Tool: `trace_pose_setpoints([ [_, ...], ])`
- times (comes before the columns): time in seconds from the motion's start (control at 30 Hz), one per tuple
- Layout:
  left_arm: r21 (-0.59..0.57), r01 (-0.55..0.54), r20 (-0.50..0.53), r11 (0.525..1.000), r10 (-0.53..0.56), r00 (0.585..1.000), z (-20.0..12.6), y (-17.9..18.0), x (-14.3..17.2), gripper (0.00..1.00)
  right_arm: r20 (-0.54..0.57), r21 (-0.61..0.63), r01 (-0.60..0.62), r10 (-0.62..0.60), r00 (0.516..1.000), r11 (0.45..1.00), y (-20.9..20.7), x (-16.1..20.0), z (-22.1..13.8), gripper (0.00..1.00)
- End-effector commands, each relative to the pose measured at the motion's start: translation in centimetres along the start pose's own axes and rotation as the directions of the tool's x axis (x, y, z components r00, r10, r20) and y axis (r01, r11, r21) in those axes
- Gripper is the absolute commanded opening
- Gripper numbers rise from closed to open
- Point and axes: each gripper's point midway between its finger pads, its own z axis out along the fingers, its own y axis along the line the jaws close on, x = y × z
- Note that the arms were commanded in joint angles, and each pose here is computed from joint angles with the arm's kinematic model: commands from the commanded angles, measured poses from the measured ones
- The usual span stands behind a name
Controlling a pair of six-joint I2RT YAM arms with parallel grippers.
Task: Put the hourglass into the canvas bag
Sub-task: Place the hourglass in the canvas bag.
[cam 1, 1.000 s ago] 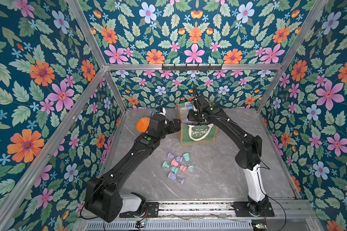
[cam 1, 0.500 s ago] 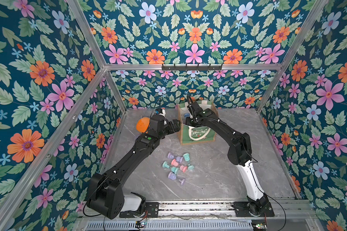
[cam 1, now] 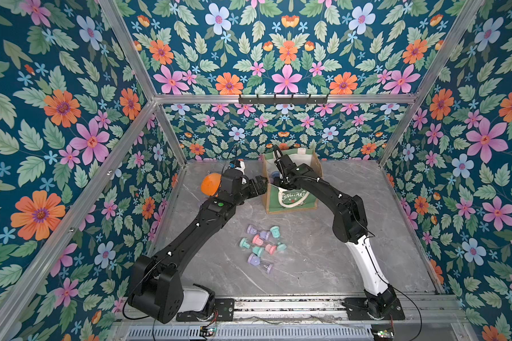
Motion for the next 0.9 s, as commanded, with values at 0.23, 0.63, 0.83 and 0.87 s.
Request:
trace_pose_setpoints([
  [0.23, 0.030, -0.008, 0.019, 1.000, 0.008, 1.000, -0.4, -0.9, -0.9, 1.00, 0.081, -0.051, 0.024, -0.020, 0.997, 0.998, 1.7, -2.5, -5.6, 0.65],
  [0.63, 0.034, -0.018, 0.013, 0.999, 0.018, 1.000, -2.5, -1.0, -0.4, 1.00, 0.185, -0.158, 0.051, -0.021, 0.983, 0.986, 3.1, -3.4, -16.6, 0.72],
  [0.83, 0.021, -0.015, -0.008, 1.000, 0.016, 1.000, -4.2, -0.2, 1.1, 1.00, 0.210, -0.163, 0.105, -0.070, 0.975, 0.981, 3.7, -0.1, -20.9, 0.74],
  [0.87, 0.018, -0.018, -0.015, 1.000, 0.018, 1.000, -4.4, -0.1, 1.5, 1.00, 0.214, -0.157, 0.112, -0.077, 0.974, 0.981, 3.7, 0.6, -21.4, 0.74],
])
